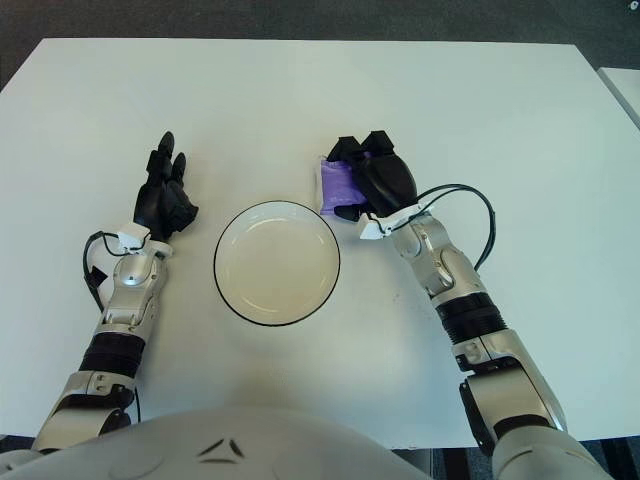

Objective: Put the tissue paper into the plate.

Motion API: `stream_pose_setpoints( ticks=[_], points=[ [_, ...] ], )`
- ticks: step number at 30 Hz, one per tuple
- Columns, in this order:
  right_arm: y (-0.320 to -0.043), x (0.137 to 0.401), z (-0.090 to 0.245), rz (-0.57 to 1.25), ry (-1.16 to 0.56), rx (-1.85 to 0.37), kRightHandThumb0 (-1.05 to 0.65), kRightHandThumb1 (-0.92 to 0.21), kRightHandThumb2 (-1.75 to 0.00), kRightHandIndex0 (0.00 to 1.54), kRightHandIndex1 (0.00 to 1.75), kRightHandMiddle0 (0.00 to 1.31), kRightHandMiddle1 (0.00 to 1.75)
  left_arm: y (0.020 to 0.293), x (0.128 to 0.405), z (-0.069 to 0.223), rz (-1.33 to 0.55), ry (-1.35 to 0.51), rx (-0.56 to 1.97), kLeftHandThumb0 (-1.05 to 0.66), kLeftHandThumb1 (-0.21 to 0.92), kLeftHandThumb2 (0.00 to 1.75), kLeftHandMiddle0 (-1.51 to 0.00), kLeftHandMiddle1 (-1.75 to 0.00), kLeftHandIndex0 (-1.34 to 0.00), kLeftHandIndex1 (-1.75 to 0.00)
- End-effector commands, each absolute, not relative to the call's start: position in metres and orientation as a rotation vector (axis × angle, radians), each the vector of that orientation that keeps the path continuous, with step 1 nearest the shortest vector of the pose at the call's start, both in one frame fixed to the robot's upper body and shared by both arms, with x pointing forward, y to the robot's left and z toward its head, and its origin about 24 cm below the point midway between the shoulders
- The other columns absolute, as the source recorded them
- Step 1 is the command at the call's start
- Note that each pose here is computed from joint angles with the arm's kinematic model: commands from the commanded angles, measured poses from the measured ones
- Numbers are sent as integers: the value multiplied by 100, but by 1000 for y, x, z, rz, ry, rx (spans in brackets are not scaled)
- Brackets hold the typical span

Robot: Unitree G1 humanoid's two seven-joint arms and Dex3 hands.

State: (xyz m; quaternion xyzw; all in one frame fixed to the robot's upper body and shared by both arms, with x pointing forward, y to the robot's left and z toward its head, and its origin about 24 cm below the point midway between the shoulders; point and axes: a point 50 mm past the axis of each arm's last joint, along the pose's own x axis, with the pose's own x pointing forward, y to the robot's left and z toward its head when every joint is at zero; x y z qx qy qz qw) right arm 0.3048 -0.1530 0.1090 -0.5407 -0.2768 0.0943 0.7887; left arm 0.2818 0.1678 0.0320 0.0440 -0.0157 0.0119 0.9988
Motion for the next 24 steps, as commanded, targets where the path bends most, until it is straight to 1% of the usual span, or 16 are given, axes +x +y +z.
stream_pose_setpoints(
  ticks=[1, 6, 9, 14, 17, 19, 24],
  points=[
    [-159, 302, 96, 222, -553, -1200, -53, -16, -151, 124, 175, 74, 175, 173, 262, -8, 42, 166, 77, -89, 92, 109, -19, 0, 0, -16],
    [-160, 303, 107, 184, -599, -1197, -53, -16, -151, 124, 175, 74, 175, 173, 262, -9, 41, 165, 77, -89, 92, 108, -19, 0, 0, -16],
    [-163, 310, 136, 120, -664, -1205, -53, -16, -151, 124, 175, 74, 175, 174, 261, -9, 39, 164, 78, -89, 92, 108, -19, 0, 0, -16],
    [-160, 312, 158, 41, -746, -1209, -53, -16, -150, 124, 175, 74, 175, 174, 261, -10, 37, 162, 75, -89, 92, 108, -19, 0, 0, -16],
    [-153, 308, 187, 10, -821, -1169, -53, -16, -150, 123, 175, 74, 175, 174, 261, -10, 37, 160, 73, -88, 92, 108, -20, 0, 0, -15],
    [-150, 304, 197, 9, -846, -1144, -53, -16, -150, 123, 175, 73, 175, 173, 261, -10, 38, 158, 73, -88, 92, 108, -20, 0, 0, -15],
    [-144, 297, 211, 21, -886, -1113, -53, -17, -149, 122, 175, 73, 175, 173, 260, -10, 38, 162, 77, -88, 92, 108, -19, 0, 0, -15]
  ],
)
